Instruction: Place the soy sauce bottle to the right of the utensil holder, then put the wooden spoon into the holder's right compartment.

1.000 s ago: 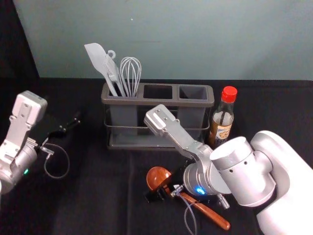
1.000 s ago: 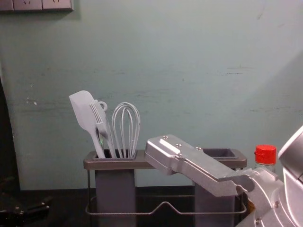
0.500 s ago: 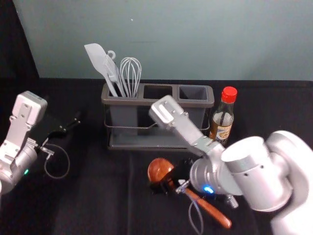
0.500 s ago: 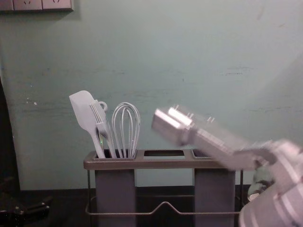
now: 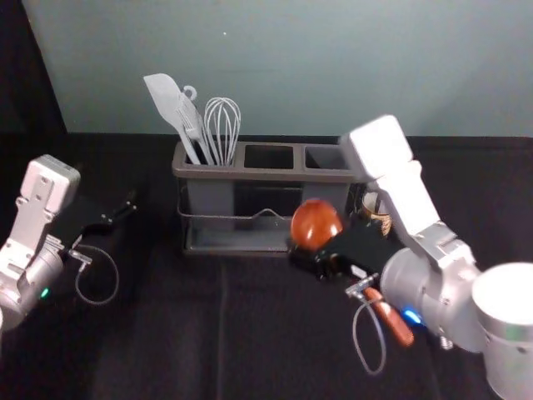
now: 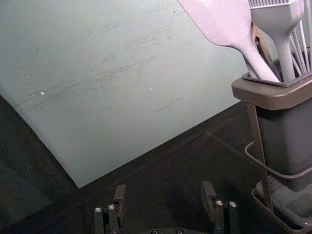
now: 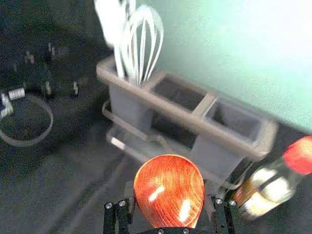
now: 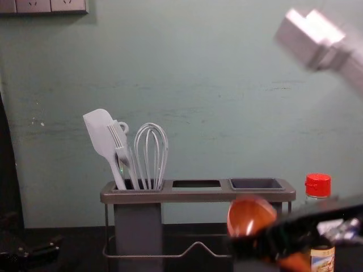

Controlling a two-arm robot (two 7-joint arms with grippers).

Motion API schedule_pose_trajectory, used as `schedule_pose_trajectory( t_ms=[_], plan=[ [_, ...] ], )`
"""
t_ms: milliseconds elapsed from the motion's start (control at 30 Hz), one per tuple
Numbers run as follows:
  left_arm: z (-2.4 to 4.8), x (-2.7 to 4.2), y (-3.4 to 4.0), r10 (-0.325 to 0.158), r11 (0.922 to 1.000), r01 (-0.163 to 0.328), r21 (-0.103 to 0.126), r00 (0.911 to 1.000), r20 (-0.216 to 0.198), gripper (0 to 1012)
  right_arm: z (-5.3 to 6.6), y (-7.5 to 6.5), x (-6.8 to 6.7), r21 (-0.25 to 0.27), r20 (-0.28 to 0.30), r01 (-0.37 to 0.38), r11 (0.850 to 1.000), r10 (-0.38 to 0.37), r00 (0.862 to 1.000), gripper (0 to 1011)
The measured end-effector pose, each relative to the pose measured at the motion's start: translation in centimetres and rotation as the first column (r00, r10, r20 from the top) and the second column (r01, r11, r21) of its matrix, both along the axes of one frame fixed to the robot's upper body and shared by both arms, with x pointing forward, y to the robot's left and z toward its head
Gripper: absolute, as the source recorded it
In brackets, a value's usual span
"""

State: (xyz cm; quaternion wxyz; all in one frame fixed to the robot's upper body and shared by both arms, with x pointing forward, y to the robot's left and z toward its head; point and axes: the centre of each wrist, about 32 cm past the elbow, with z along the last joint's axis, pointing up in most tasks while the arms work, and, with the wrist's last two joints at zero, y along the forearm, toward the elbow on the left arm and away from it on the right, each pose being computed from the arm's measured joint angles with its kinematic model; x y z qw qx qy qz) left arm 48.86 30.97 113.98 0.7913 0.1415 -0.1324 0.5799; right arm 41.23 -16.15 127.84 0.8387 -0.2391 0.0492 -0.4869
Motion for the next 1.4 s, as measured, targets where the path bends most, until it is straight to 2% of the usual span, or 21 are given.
schedule_pose_trajectory(
  t_ms=[100, 133, 233, 333, 367, 433, 533, 567, 600, 633, 700, 733, 867, 1000, 1400],
  plan=[
    [0.00, 0.00, 0.00, 0.000, 1.0000, 0.000, 0.000, 1.0000, 0.000, 1000, -0.2, -0.5, -1.1, 0.027, 0.112, 0.013, 1.000, -0.016, 0.994, 838],
    [0.00, 0.00, 0.00, 0.000, 1.0000, 0.000, 0.000, 1.0000, 0.000, 1000, -0.3, -0.7, -1.6, 0.040, 0.163, 0.014, 0.999, -0.020, 0.986, 838],
    [0.00, 0.00, 0.00, 0.000, 1.0000, 0.000, 0.000, 1.0000, 0.000, 1000, -0.5, -1.1, -2.2, 0.063, 0.222, 0.004, 0.998, -0.018, 0.975, 838],
    [0.00, 0.00, 0.00, 0.000, 1.0000, 0.000, 0.000, 1.0000, 0.000, 1000, -0.9, -1.7, -2.9, 0.115, 0.307, -0.010, 0.993, -0.026, 0.951, 838],
    [0.00, 0.00, 0.00, 0.000, 1.0000, 0.000, 0.000, 1.0000, 0.000, 1000, -0.9, -1.7, -2.9, 0.115, 0.307, -0.010, 0.993, -0.026, 0.951, 838],
    [0.00, 0.00, 0.00, 0.000, 1.0000, 0.000, 0.000, 1.0000, 0.000, 1000, -1.1, -2.0, -3.4, 0.150, 0.344, -0.015, 0.989, -0.039, 0.938, 838],
    [0.00, 0.00, 0.00, 0.000, 1.0000, 0.000, 0.000, 1.0000, 0.000, 1000, -1.5, -2.4, -3.9, 0.205, 0.398, -0.035, 0.978, -0.050, 0.916, 838],
    [0.00, 0.00, 0.00, 0.000, 1.0000, 0.000, 0.000, 1.0000, 0.000, 1000, -1.7, -2.6, -4.1, 0.231, 0.429, -0.058, 0.971, -0.048, 0.902, 838],
    [0.00, 0.00, 0.00, 0.000, 1.0000, 0.000, 0.000, 1.0000, 0.000, 1000, -1.8, -2.6, -4.2, 0.239, 0.440, -0.066, 0.969, -0.047, 0.897, 838],
    [0.00, 0.00, 0.00, 0.000, 1.0000, 0.000, 0.000, 1.0000, 0.000, 1000, -2.1, -2.8, -4.4, 0.258, 0.470, -0.088, 0.962, -0.046, 0.881, 837],
    [0.00, 0.00, 0.00, 0.000, 1.0000, 0.000, 0.000, 1.0000, 0.000, 1000, -2.3, -2.9, -4.6, 0.273, 0.497, -0.106, 0.956, -0.046, 0.867, 838],
    [0.00, 0.00, 0.00, 0.000, 1.0000, 0.000, 0.000, 1.0000, 0.000, 1000, -2.5, -3.0, -4.8, 0.285, 0.520, -0.121, 0.951, -0.047, 0.853, 837],
    [0.00, 0.00, 0.00, 0.000, 1.0000, 0.000, 0.000, 1.0000, 0.000, 1000, -3.2, -3.1, -5.2, 0.305, 0.561, -0.148, 0.941, -0.052, 0.826, 838],
    [0.00, 0.00, 0.00, 0.000, 1.0000, 0.000, 0.000, 1.0000, 0.000, 1000, -3.7, -3.0, -5.3, 0.312, 0.573, -0.155, 0.937, -0.056, 0.817, 838],
    [0.00, 0.00, 0.00, 0.000, 1.0000, 0.000, 0.000, 1.0000, 0.000, 1000, -3.6, -3.0, -5.2, 0.310, 0.568, -0.153, 0.938, -0.054, 0.821, 838]
  ],
)
